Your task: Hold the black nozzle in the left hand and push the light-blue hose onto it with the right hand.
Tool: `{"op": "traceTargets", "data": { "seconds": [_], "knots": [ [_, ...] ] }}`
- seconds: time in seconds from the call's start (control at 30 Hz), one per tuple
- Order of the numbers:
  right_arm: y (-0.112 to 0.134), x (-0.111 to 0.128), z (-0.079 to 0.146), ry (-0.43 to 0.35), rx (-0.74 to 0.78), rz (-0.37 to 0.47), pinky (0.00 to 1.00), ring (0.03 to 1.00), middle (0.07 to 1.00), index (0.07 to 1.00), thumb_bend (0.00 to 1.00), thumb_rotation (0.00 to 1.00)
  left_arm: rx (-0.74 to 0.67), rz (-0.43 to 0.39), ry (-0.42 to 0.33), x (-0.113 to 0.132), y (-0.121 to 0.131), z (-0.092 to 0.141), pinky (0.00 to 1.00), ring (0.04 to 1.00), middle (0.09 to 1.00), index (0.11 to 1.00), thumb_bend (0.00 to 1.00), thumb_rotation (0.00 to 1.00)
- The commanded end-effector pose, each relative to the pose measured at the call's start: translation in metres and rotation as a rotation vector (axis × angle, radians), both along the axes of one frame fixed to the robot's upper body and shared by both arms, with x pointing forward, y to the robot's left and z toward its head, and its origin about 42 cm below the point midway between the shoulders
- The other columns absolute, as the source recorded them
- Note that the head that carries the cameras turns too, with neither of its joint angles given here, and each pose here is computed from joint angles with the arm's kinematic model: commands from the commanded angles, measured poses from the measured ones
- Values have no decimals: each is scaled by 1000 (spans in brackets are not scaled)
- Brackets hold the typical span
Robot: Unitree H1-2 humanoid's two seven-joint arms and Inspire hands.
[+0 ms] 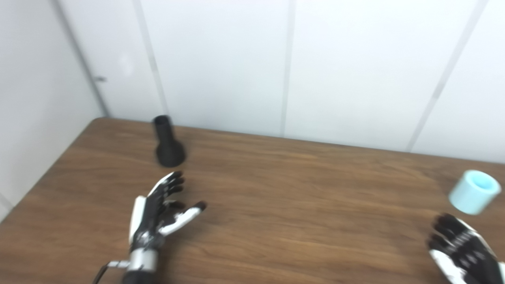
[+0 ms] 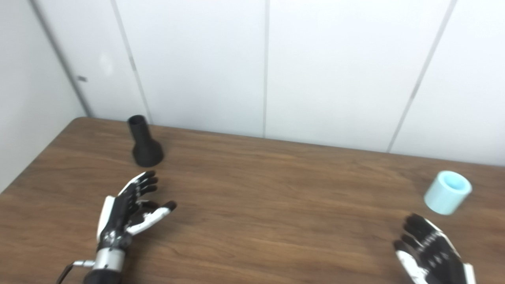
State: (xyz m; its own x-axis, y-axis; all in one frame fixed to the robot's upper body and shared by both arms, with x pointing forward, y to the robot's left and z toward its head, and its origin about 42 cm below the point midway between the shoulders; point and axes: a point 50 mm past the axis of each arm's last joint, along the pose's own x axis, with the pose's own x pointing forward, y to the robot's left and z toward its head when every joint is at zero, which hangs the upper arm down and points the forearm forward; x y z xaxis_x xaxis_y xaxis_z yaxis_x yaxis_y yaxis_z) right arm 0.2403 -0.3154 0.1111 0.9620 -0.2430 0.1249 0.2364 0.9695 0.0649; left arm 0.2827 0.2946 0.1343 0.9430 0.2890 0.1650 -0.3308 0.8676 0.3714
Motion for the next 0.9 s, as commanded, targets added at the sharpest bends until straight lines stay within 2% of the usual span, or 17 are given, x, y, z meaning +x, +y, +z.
{"op": "traceTargets", "data": {
  "seconds": [0.0, 0.07, 0.13, 0.23, 0.5, 0.67, 0.87],
  "knots": [
    [-11, 1, -1, 13, 0, 8, 657, 722, 722, 700, 236, 69, 60, 56, -49, 10, 4, 13, 694, 785, 814, 853, 878, 294],
    [-14, 2, -1, 14, 9, 8, 659, 723, 723, 698, 232, 105, 75, 80, -50, 14, 3, 16, 706, 793, 820, 858, 878, 302],
    [-17, 4, -2, 8, 25, 12, 622, 703, 710, 673, 255, 232, 82, 101, -59, 18, 3, 19, 728, 817, 843, 876, 872, 314],
    [-21, 6, -6, 4, 27, 12, 598, 693, 700, 660, 264, 296, 74, 131, -65, 22, 6, 23, 749, 839, 860, 888, 865, 311],
    [-29, 9, -10, 20, 19, -4, 594, 693, 695, 652, 272, 286, 147, 199, -48, 40, 12, 31, 716, 820, 847, 870, 904, 336],
    [-31, 10, -12, 21, 2, 4, 607, 696, 699, 653, 277, 338, 185, 247, -39, 45, 13, 35, 636, 759, 812, 843, 930, 387],
    [-30, 10, -12, 18, 3, 0, 574, 685, 693, 649, 256, 282, 197, 290, -46, 47, 14, 36, 622, 754, 826, 863, 950, 375]
  ]
}}
